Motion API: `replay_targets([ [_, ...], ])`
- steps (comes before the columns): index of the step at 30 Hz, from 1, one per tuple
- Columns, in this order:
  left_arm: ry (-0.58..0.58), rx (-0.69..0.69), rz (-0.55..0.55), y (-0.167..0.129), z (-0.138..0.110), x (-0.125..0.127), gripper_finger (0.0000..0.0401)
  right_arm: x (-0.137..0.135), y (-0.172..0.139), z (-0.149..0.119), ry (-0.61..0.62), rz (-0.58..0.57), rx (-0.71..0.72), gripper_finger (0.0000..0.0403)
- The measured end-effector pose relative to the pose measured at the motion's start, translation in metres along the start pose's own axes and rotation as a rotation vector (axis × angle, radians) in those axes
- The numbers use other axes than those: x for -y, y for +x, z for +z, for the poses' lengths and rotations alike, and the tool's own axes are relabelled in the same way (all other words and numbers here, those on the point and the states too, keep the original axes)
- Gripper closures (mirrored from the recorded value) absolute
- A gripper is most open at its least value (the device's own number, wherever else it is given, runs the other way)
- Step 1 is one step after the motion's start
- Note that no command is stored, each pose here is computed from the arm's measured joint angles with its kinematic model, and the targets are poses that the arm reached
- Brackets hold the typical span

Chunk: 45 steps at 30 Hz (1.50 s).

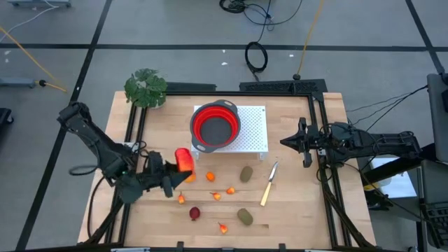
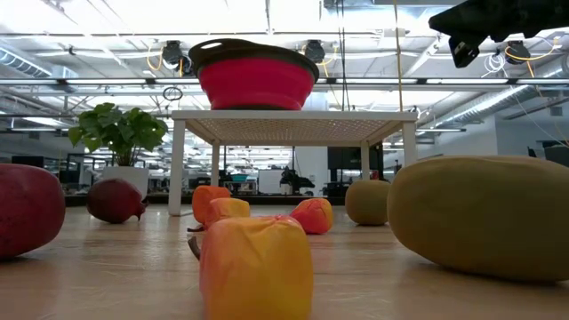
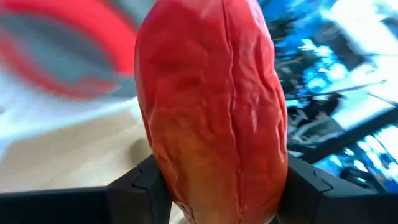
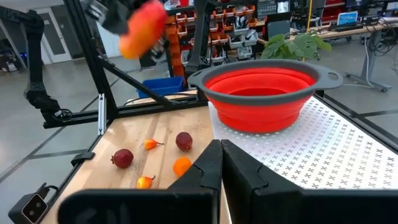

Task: Pick & Place Fruit
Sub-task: Put the orange mango into the orange strainer bowl on the shelf

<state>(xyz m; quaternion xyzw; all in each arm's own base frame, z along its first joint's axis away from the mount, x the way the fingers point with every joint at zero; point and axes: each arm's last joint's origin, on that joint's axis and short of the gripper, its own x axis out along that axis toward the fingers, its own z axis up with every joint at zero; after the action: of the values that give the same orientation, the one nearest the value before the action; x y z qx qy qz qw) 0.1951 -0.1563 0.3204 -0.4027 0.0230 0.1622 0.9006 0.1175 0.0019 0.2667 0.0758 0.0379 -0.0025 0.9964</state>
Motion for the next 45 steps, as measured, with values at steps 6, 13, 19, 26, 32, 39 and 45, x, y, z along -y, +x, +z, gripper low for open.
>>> replay_targets([
  [6, 0.197, 0.093, -0.267, 0.001, 0.023, 0.030, 0.0187, 0.000, 0.000, 0.000, -0.009, 0.000, 0.000, 0.0403],
  [13, 0.431, 0.284, -0.619, -0.007, 0.048, 0.051, 0.0202, 0.000, 0.000, 0.000, -0.009, 0.000, 0.000, 0.0403],
  [19, 0.607, 0.438, -0.843, -0.012, 0.059, 0.058, 0.0182, 0.000, 0.000, 0.000, -0.028, 0.000, 0.000, 0.0403],
  [26, 0.793, 0.577, -1.083, -0.014, 0.064, 0.060, 0.0200, 0.000, 0.000, 0.000, -0.043, 0.000, 0.000, 0.0403],
  [32, 0.945, 0.682, -1.238, -0.015, 0.063, 0.060, 0.0186, 0.000, 0.000, 0.000, -0.043, 0.000, 0.000, 0.0403],
  [39, 1.001, 0.729, -1.270, -0.017, 0.062, 0.060, 0.0187, 0.000, 0.000, 0.000, -0.043, -0.001, 0.000, 0.0403],
  [45, 0.998, 0.728, -1.272, -0.017, 0.062, 0.060, 0.0200, 0.000, 0.000, 0.000, -0.043, -0.002, 0.000, 0.0403],
])
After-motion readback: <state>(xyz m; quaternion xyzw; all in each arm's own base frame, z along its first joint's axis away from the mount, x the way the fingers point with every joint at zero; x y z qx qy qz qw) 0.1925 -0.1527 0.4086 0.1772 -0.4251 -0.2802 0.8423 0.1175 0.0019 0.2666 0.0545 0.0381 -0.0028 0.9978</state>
